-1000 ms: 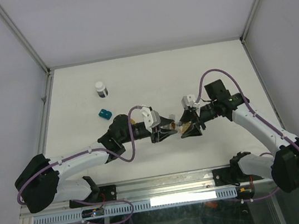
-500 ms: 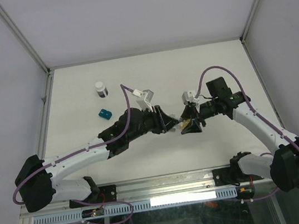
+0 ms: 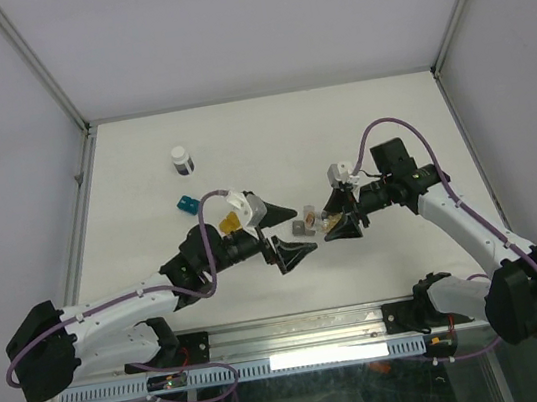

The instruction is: Sort the pills into containers

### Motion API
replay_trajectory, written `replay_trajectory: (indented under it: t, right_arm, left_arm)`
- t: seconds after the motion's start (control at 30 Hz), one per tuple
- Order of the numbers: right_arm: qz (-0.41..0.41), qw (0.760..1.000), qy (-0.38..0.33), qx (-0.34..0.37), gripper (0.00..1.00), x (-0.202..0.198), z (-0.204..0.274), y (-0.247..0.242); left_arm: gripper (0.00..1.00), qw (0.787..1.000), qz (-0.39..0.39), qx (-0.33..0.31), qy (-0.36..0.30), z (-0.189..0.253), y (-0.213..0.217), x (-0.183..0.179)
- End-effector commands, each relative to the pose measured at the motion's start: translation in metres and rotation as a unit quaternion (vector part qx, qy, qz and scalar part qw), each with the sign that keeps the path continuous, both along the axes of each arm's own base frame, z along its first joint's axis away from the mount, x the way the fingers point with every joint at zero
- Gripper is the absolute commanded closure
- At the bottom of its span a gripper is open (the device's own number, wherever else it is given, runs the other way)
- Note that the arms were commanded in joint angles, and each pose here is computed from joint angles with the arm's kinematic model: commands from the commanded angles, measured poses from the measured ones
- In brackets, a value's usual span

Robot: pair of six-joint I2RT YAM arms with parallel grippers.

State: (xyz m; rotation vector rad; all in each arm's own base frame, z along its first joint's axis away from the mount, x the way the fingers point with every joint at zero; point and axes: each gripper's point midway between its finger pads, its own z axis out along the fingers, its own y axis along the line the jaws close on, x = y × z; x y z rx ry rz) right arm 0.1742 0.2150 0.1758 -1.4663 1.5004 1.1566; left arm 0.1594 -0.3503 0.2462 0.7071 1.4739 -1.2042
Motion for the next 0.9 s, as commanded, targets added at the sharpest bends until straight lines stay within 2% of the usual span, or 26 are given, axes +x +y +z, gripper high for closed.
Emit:
replay_trajectory:
  t: [0.0,0.1,0.27,0.33,0.4,0.67,0.8,0.87]
  right_arm:
    - [0.015,0.999,-0.035,0.032,1.00,0.004,0.024,0.005]
    - [0.018,0.999,-0.037,0.032,1.00,0.003,0.023,0.005]
    - [0.020,0.998,-0.040,0.033,1.00,0.002,0.023,0.005]
    - [0.020,0.998,-0.040,0.033,1.00,0.002,0.023,0.005]
    - [0.020,0.999,-0.039,0.032,1.00,0.002,0.023,0.005]
    - [0.021,0.999,-0.039,0.031,1.00,0.002,0.022,0.005]
    - [0.022,0.999,-0.039,0.031,1.00,0.002,0.022,0.005]
    - [0.021,0.999,-0.038,0.031,1.00,0.002,0.021,0.005]
  left_arm:
    - [0.03,0.956,-0.081,-0.004,-0.283,0.035,-0.001,-0.022]
    - [0.06,0.941,-0.100,0.026,-0.323,0.027,-0.006,-0.017]
    - [0.17,0.943,-0.120,0.058,-0.304,0.019,-0.016,0.008]
    - [0.26,0.945,-0.124,0.069,-0.296,0.014,-0.020,0.015]
    - [0.31,0.947,-0.124,0.077,-0.286,0.009,-0.023,0.021]
    - [0.46,0.948,-0.144,0.078,-0.272,0.000,-0.030,0.022]
    - [0.60,0.949,-0.153,0.074,-0.266,-0.001,-0.031,0.019]
    - [0.73,0.950,-0.158,0.070,-0.259,0.000,-0.031,0.018]
